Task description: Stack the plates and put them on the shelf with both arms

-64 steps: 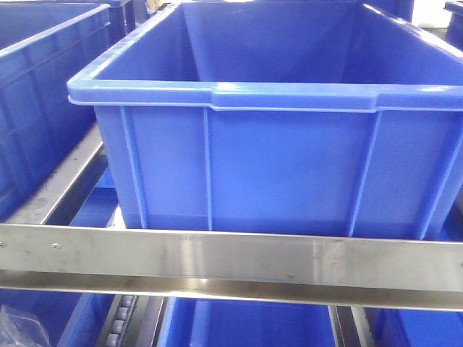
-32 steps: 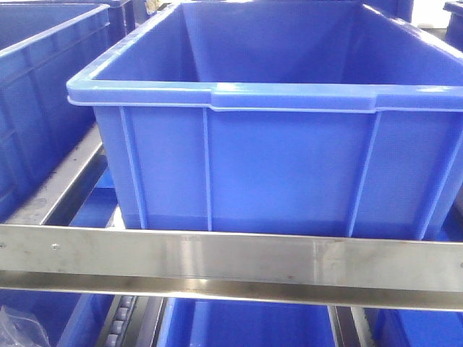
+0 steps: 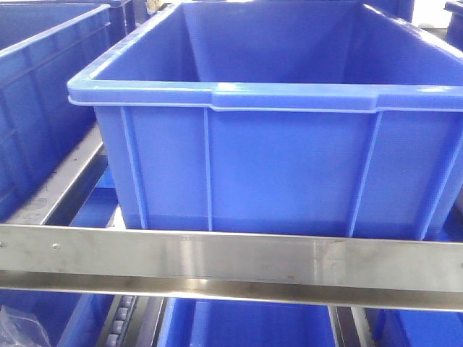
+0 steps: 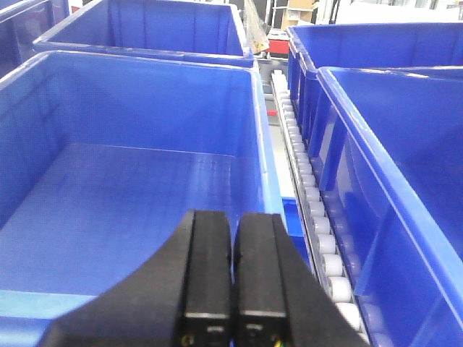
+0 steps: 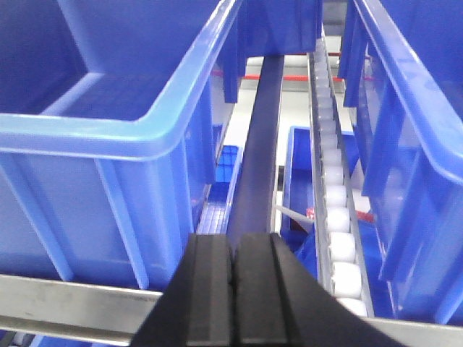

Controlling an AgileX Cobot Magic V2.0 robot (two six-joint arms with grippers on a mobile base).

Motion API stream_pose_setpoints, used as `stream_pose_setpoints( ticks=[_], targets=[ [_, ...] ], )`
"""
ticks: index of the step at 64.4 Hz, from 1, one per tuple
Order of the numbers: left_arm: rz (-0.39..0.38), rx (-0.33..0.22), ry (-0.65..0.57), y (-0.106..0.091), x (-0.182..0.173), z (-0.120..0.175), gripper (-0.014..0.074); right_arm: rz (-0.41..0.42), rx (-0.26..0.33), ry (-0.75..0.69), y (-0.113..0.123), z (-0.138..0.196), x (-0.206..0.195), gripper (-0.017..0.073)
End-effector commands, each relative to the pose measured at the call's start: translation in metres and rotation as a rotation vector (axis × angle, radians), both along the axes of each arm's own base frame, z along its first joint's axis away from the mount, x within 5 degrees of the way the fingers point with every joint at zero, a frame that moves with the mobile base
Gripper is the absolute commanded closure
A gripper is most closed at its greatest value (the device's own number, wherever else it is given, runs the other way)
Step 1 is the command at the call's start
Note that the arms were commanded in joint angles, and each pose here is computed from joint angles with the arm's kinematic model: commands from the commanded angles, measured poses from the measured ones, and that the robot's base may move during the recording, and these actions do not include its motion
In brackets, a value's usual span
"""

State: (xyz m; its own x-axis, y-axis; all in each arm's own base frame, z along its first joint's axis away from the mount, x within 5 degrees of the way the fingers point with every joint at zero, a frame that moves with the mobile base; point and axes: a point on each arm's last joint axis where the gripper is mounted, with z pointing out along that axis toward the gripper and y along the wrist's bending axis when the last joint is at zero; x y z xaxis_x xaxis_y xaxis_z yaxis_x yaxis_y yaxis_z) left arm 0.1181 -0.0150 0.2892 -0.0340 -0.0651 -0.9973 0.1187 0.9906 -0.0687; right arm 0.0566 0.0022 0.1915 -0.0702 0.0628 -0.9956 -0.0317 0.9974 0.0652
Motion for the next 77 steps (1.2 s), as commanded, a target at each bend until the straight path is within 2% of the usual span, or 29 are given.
stream_pose_setpoints(
  ticks=[1, 46, 57, 61, 70, 77],
  targets=[
    [0.017, -0.025, -0.100, 0.001, 0.001, 0.017, 0.0511, -0.011, -0.007, -0.100, -0.001, 0.008, -0.001, 0.0510],
    [0.017, -0.025, -0.102, 0.002, 0.001, 0.017, 0.0511, -0.011, -0.007, -0.100, -0.001, 0.008, -0.001, 0.0510],
    [0.019, -0.021, -0.076, 0.002, -0.002, 0.003, 0.0510, -0.011, -0.007, -0.100, -0.001, 0.008, -0.001, 0.0510],
    [0.014, 0.008, -0.065, 0.002, -0.007, -0.009, 0.0510, -0.011, -0.007, -0.100, -0.001, 0.008, -0.001, 0.0510],
    [0.003, 0.093, -0.138, 0.004, -0.028, -0.026, 0.0510, -0.011, -0.007, -0.100, -0.001, 0.008, -0.001, 0.0510],
    [0.028, 0.103, -0.197, 0.008, -0.043, -0.037, 0.0510, -0.011, -0.007, -0.100, -0.001, 0.008, -0.001, 0.0510]
  ],
)
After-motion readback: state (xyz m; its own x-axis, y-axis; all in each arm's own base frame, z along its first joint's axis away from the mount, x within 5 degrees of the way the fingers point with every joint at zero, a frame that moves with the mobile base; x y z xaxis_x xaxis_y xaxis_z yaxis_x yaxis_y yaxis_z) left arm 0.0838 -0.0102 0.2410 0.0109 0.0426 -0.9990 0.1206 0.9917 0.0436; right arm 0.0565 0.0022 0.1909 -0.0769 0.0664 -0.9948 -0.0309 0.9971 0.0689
